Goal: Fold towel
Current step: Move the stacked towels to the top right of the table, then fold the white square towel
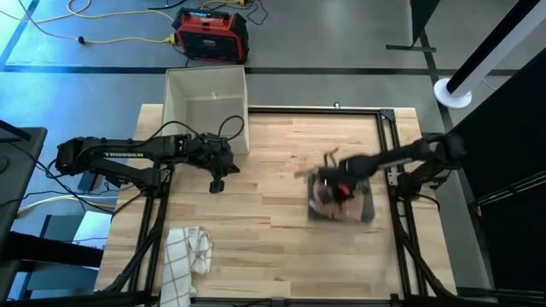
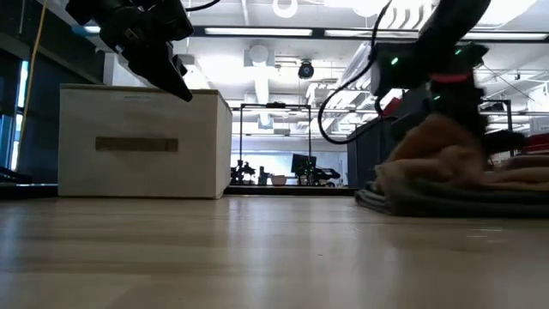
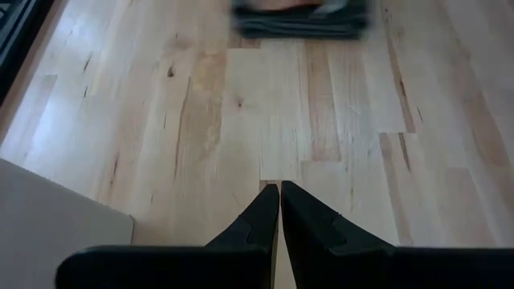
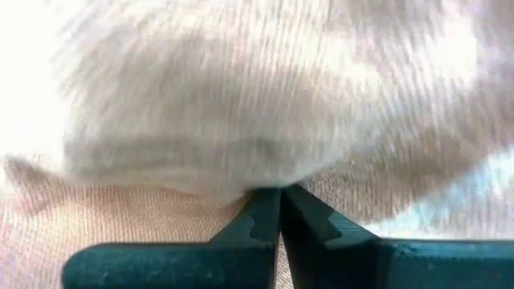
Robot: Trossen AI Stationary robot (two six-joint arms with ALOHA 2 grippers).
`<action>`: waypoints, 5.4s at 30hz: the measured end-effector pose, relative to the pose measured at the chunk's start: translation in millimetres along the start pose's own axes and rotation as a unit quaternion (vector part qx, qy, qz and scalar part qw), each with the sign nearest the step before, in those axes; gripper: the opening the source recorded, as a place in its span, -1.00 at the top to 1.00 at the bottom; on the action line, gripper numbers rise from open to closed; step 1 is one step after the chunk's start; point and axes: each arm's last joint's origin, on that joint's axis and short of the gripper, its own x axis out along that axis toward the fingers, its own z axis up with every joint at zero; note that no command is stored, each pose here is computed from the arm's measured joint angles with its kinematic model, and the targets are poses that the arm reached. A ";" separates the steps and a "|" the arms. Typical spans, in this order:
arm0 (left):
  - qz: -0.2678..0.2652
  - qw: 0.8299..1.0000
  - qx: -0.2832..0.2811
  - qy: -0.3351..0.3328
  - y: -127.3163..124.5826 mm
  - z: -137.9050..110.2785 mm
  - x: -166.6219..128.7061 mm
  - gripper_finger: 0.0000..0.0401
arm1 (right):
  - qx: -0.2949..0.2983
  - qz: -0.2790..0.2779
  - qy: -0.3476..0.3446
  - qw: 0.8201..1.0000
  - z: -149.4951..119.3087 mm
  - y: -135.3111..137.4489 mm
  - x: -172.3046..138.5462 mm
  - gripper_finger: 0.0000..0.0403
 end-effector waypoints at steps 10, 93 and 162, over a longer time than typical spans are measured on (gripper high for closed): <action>0.023 1.000 -0.017 0.003 2.0 -0.3 -0.1 0.96 | 0.041 0.006 -0.135 0.990 106.7 -67.3 -19.3 1.00; 0.015 0.995 -0.090 0.035 -7.3 -5.6 0.3 0.95 | 0.027 0.176 -0.386 0.905 25.5 -49.6 -123.0 1.00; -0.156 0.887 -0.415 0.130 -144.2 106.5 43.3 0.97 | -0.327 0.195 -0.347 0.857 -98.0 -15.8 -106.3 1.00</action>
